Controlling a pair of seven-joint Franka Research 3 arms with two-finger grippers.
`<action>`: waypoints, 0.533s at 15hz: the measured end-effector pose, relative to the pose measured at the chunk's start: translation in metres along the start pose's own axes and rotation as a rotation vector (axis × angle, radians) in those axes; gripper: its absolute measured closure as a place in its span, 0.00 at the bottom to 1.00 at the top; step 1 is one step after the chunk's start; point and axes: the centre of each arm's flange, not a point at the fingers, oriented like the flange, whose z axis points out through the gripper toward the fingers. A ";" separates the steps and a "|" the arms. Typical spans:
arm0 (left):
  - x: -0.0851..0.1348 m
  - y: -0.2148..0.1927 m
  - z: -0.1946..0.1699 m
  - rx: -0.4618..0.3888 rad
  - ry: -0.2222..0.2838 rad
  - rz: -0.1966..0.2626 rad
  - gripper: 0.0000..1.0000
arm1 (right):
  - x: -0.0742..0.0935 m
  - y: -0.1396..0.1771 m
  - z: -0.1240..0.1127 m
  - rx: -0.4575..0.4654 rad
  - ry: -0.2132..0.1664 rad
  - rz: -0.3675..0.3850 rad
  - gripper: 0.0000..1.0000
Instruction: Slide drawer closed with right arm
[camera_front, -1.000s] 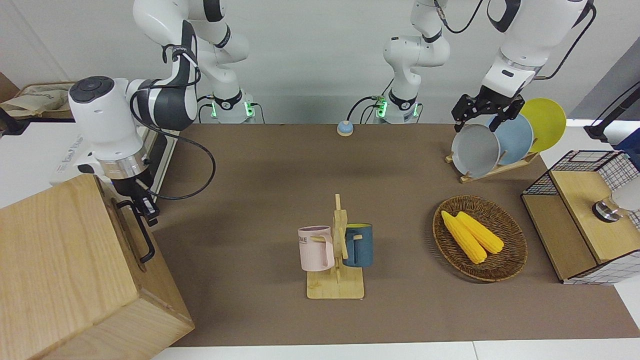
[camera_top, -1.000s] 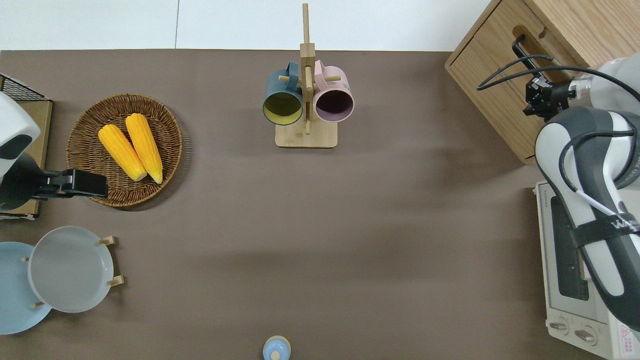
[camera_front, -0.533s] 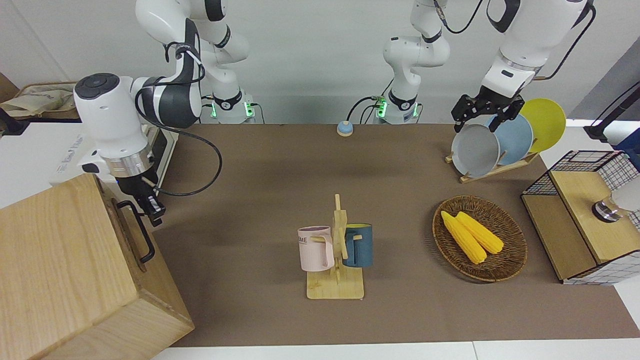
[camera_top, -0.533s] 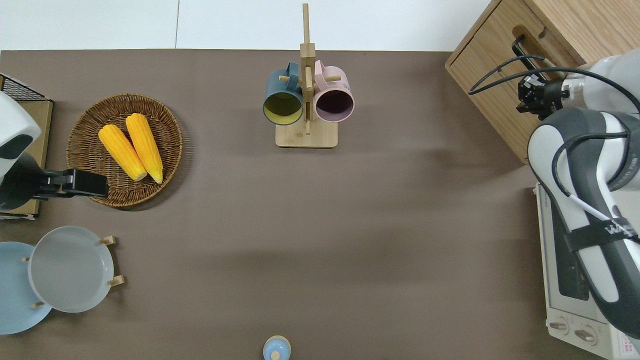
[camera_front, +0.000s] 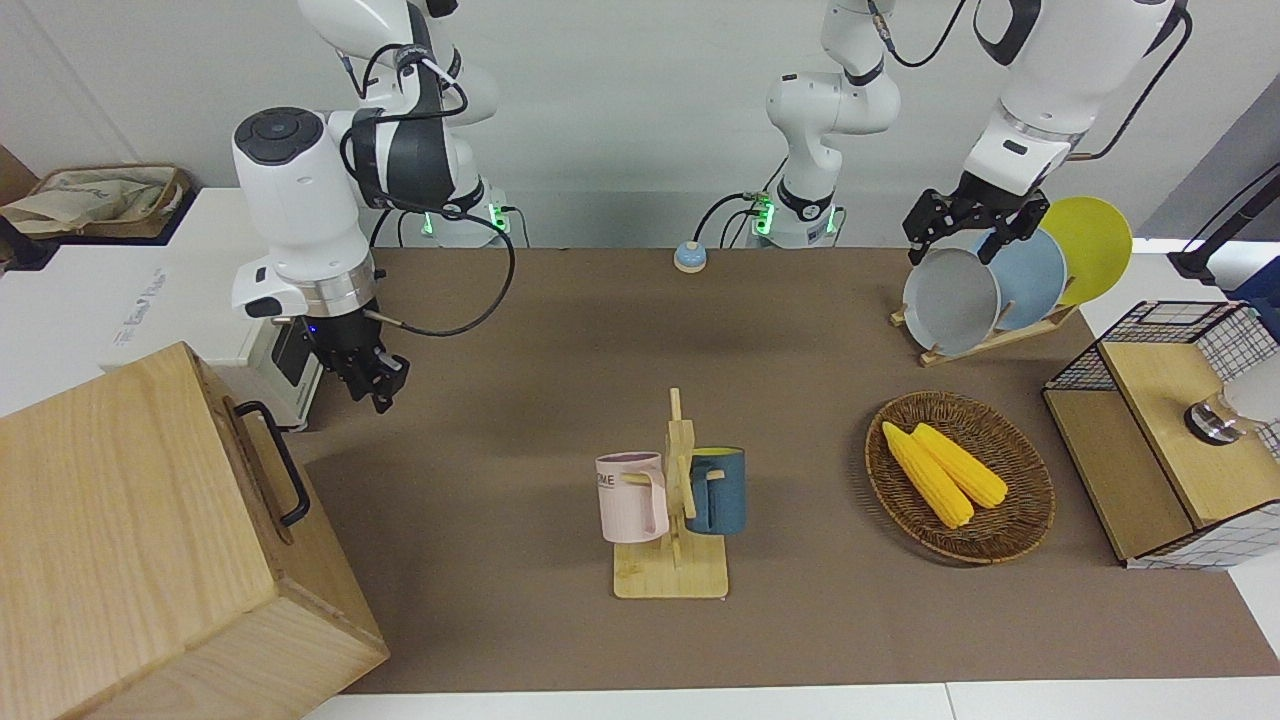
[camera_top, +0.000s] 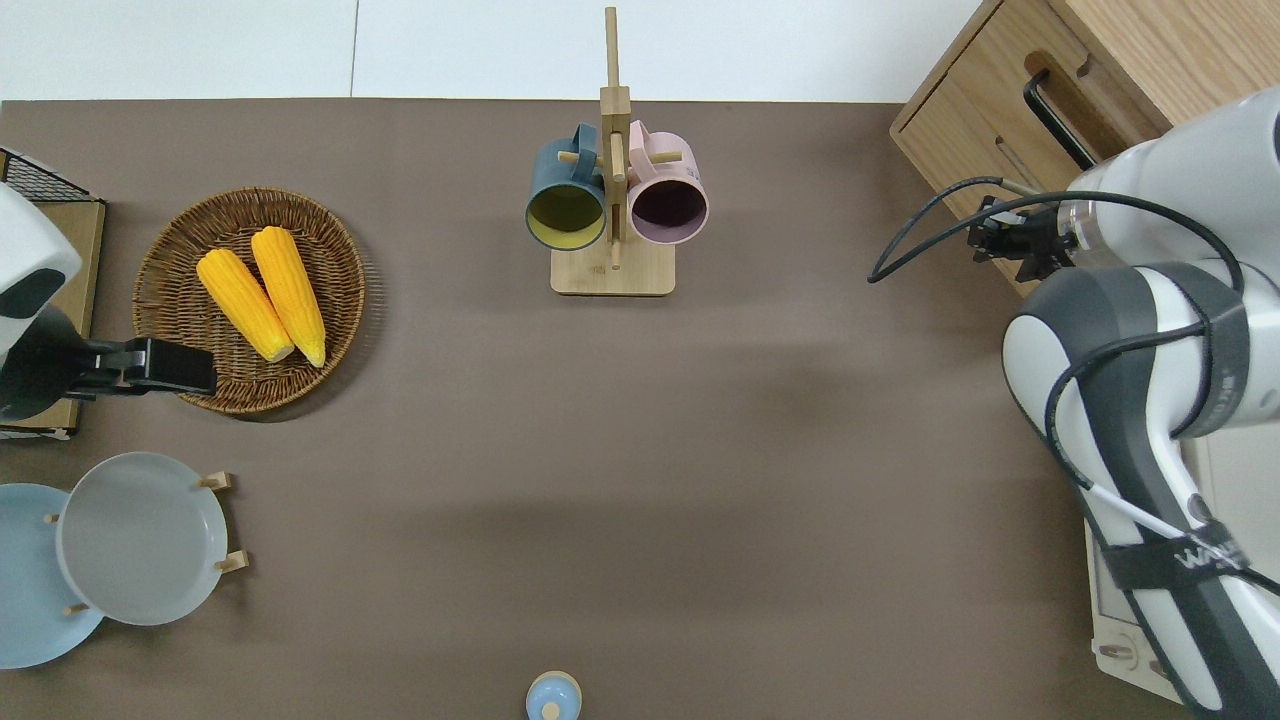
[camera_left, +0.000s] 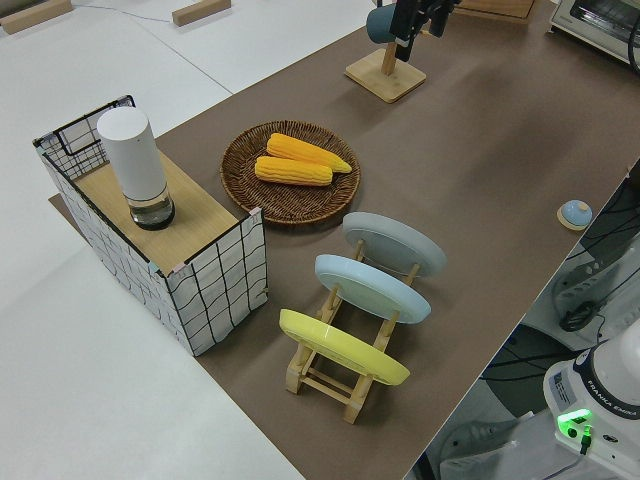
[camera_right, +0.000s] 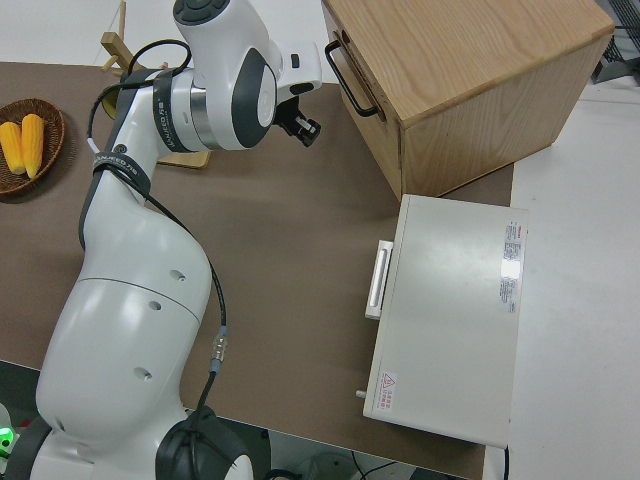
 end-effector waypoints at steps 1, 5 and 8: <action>0.000 0.000 0.000 0.000 0.000 0.000 0.00 | -0.003 0.002 -0.006 -0.013 -0.006 -0.041 0.43; 0.000 0.000 0.000 0.000 0.000 0.000 0.00 | -0.019 0.011 -0.036 -0.006 -0.022 -0.159 0.03; 0.000 0.000 0.000 0.000 0.000 0.000 0.00 | -0.031 0.028 -0.064 -0.002 -0.051 -0.230 0.02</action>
